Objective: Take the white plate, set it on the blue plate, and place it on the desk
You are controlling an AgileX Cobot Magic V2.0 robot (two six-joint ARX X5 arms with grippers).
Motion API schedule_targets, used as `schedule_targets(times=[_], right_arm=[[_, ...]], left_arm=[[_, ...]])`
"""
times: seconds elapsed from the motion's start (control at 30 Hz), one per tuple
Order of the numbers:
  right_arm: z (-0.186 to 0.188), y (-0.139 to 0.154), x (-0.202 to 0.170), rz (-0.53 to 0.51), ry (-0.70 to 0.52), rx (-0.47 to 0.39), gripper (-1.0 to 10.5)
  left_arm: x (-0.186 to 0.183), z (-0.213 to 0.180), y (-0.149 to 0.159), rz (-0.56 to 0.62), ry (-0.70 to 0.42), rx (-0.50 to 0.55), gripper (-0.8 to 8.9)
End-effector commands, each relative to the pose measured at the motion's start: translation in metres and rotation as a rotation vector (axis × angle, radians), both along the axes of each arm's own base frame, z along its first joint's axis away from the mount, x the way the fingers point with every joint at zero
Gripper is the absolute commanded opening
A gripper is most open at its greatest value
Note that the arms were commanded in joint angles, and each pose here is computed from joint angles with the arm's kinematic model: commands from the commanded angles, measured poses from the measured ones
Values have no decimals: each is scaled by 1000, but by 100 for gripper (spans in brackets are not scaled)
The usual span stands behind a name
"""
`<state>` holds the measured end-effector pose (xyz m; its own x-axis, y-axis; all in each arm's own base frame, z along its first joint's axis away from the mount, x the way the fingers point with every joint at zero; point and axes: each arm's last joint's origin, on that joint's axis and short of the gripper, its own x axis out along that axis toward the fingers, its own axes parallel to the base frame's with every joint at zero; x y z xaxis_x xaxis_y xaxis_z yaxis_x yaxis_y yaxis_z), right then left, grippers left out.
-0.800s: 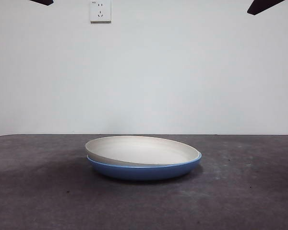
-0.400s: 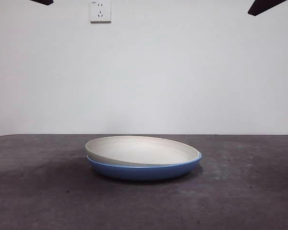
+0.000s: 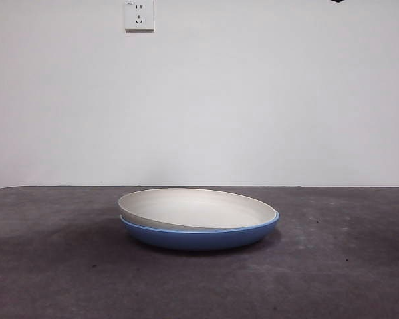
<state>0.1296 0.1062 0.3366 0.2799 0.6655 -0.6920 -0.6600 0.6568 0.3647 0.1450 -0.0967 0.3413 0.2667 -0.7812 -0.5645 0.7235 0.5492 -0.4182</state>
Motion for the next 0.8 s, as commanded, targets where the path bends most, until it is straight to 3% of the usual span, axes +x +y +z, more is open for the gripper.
schedule_targets(times=[0.03, 0.67, 0.8], right_arm=[[7, 3, 2, 15, -41, 16, 8], [8, 4, 3, 15, -63, 32, 8], [8, 4, 3, 15, -63, 32, 8]], left_arm=[[1, 3, -2, -14, -13, -5, 9], [0, 3, -1, -14, -12, -4, 9], [-4, 13, 7, 8, -164, -4, 9]])
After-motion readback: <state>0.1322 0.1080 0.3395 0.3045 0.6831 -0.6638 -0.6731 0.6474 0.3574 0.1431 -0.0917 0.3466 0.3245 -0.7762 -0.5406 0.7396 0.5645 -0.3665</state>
